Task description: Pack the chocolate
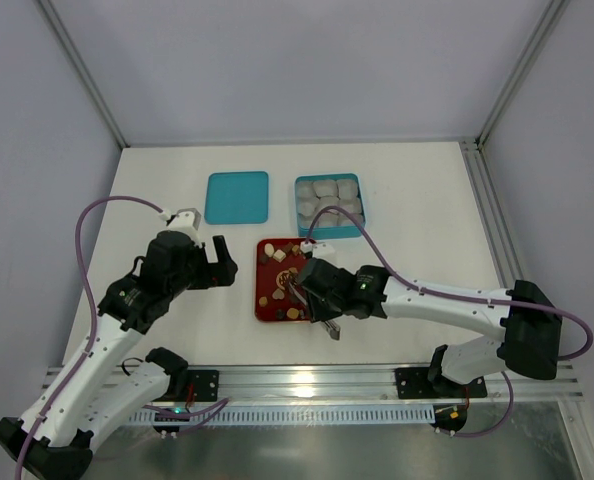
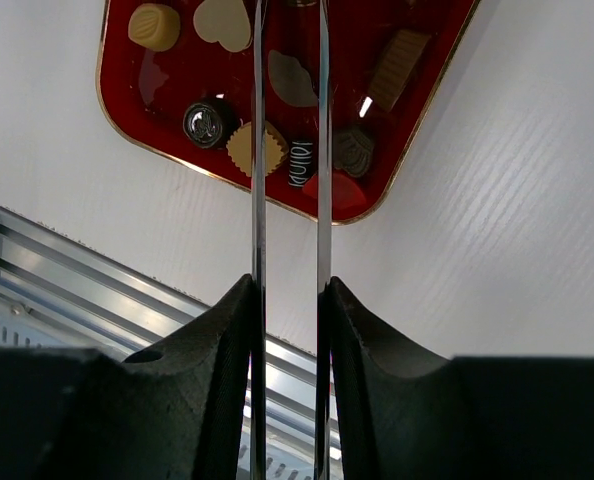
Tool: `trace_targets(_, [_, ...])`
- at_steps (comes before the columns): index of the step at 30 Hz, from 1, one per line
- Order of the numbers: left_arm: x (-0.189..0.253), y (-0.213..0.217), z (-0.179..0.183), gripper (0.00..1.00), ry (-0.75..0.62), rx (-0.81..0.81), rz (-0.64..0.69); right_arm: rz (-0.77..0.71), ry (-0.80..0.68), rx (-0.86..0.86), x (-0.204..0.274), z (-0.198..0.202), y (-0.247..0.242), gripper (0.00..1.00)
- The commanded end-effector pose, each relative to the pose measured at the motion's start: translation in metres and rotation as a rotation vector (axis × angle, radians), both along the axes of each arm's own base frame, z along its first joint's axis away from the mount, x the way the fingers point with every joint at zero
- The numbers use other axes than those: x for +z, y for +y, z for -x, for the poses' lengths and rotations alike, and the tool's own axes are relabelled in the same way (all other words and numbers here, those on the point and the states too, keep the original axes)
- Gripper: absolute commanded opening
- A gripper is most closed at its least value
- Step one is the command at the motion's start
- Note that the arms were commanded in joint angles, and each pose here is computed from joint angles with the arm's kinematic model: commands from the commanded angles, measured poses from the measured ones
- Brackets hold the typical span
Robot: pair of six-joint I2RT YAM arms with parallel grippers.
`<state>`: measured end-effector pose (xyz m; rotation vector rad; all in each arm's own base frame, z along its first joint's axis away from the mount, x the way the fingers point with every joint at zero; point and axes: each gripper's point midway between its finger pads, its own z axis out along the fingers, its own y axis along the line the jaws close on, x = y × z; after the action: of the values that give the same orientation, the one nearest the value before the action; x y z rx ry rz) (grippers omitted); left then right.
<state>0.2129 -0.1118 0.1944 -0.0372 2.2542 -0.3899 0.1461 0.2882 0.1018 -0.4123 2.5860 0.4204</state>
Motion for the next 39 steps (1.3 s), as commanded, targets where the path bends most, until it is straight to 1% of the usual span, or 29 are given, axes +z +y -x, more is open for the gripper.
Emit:
trace_targets(1, [0.007,0.0,-0.003,1.0,-0.036,-0.002,0.003,-0.049,-0.046,-0.001,0.022,-0.012,0.012,0.28])
trace_targets(5, [0.006,0.0,-0.003,1.0,-0.035,-0.002,0.001,-0.061,-0.058,-0.003,0.031,-0.015,0.012,0.26])
trace_targets(20, [0.007,0.0,-0.003,1.0,-0.038,0.0,0.003,-0.082,-0.094,-0.01,0.058,-0.022,0.003,0.25])
trace_targets(29, [0.006,0.0,-0.003,1.0,-0.036,-0.001,0.003,-0.092,-0.096,-0.002,0.064,-0.024,0.003,0.25])
trace_targets(36, [0.007,0.0,-0.003,1.0,-0.039,0.0,0.004,-0.115,-0.1,-0.01,0.078,-0.033,0.0,0.24])
trace_targets(39, [0.007,0.001,-0.002,1.0,-0.038,0.0,0.003,-0.144,-0.112,-0.008,0.093,-0.041,-0.002,0.23])
